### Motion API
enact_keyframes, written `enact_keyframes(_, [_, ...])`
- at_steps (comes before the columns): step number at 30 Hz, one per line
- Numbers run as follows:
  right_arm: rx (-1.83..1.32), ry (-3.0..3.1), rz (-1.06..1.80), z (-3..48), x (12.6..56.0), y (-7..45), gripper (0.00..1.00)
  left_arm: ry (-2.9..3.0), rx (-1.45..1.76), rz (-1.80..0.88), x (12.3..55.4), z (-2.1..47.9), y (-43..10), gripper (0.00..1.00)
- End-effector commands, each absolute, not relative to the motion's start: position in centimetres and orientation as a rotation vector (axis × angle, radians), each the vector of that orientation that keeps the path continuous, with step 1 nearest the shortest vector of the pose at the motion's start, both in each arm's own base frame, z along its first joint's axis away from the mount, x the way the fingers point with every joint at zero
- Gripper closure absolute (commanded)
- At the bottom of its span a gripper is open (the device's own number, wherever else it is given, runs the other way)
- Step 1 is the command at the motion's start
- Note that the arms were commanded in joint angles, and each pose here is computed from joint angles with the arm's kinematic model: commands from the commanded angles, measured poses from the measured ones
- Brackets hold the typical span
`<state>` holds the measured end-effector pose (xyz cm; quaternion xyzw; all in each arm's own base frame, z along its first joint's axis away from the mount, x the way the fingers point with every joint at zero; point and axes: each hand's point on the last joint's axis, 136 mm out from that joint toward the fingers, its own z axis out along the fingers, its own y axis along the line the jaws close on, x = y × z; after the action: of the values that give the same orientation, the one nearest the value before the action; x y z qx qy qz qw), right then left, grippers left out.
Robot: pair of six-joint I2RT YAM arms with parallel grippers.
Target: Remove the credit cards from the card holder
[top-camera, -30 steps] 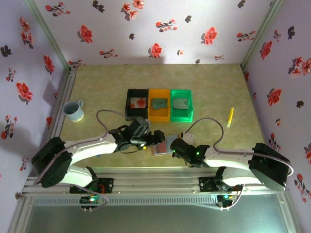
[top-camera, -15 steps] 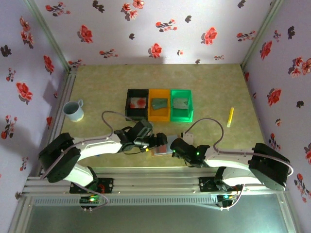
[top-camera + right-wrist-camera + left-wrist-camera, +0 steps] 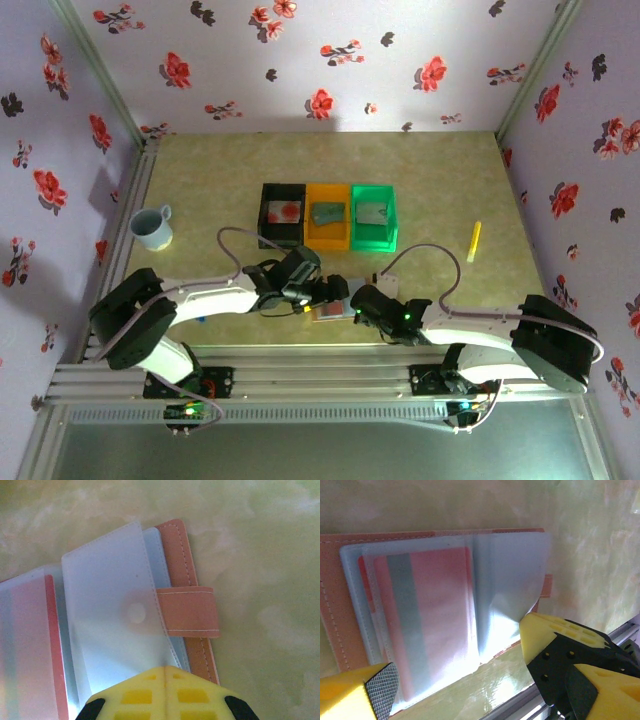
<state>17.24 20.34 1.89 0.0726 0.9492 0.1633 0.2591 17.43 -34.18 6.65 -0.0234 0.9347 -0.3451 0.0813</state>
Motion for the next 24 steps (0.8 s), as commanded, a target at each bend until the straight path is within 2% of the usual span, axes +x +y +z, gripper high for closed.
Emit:
enact_keyframes(1, [0.202,2.645,0.377,0.1,15.9,18.7,1.00,2.820,-0.045,-1.000,17.1,6.4,-34.4,0.11])
enact_keyframes(24, [0.197,2.642,0.380,0.2,15.8,18.5,1.00,2.872,-0.011,-0.849,17.2,5.4,-34.0,0.11])
